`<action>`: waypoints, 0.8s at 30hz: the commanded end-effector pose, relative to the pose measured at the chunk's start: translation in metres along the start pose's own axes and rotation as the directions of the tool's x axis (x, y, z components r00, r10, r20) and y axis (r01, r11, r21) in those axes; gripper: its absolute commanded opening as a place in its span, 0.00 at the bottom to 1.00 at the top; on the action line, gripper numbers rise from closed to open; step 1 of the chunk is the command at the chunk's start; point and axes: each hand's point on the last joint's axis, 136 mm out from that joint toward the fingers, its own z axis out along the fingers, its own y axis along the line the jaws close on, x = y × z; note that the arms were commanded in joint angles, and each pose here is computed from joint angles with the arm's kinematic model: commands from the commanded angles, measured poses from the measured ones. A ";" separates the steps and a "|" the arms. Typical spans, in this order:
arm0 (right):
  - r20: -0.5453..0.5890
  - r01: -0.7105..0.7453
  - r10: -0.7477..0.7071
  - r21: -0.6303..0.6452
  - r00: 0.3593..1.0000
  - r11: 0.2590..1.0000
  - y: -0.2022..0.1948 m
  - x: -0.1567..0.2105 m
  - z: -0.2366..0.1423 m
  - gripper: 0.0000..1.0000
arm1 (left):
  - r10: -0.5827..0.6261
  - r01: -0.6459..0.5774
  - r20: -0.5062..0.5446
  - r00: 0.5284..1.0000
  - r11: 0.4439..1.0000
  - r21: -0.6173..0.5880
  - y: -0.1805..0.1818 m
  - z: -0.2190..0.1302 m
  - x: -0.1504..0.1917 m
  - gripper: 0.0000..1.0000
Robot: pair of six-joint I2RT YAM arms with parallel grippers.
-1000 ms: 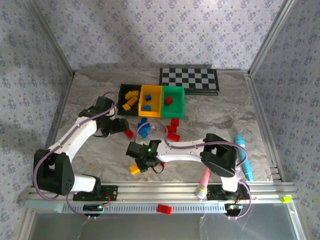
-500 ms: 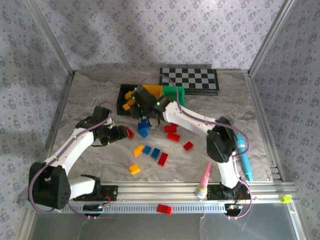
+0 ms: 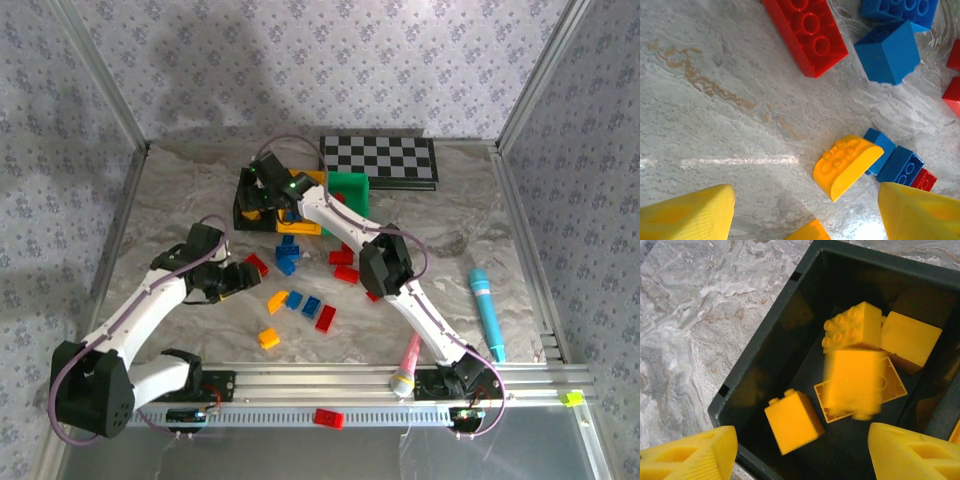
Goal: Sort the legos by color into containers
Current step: Place the lego in the container, then pick up the lego from the middle-left of the table.
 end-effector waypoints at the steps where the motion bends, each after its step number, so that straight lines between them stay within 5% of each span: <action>1: 0.062 0.056 -0.053 -0.044 0.997 0.997 0.019 -0.021 -0.035 0.72 | 0.004 -0.004 -0.040 0.999 1.000 -0.004 -0.002 0.002 0.018 0.75; 13: 0.090 0.056 -0.064 0.085 0.994 0.995 -0.017 0.036 -0.148 0.73 | 0.134 -0.156 -0.252 0.958 0.985 -0.072 -0.014 0.029 0.091 0.75; 24: 0.063 -0.012 -0.002 0.219 0.998 0.976 -0.053 0.114 -0.186 0.73 | 0.088 -0.130 -0.330 0.940 0.986 -0.108 0.003 0.045 0.128 0.75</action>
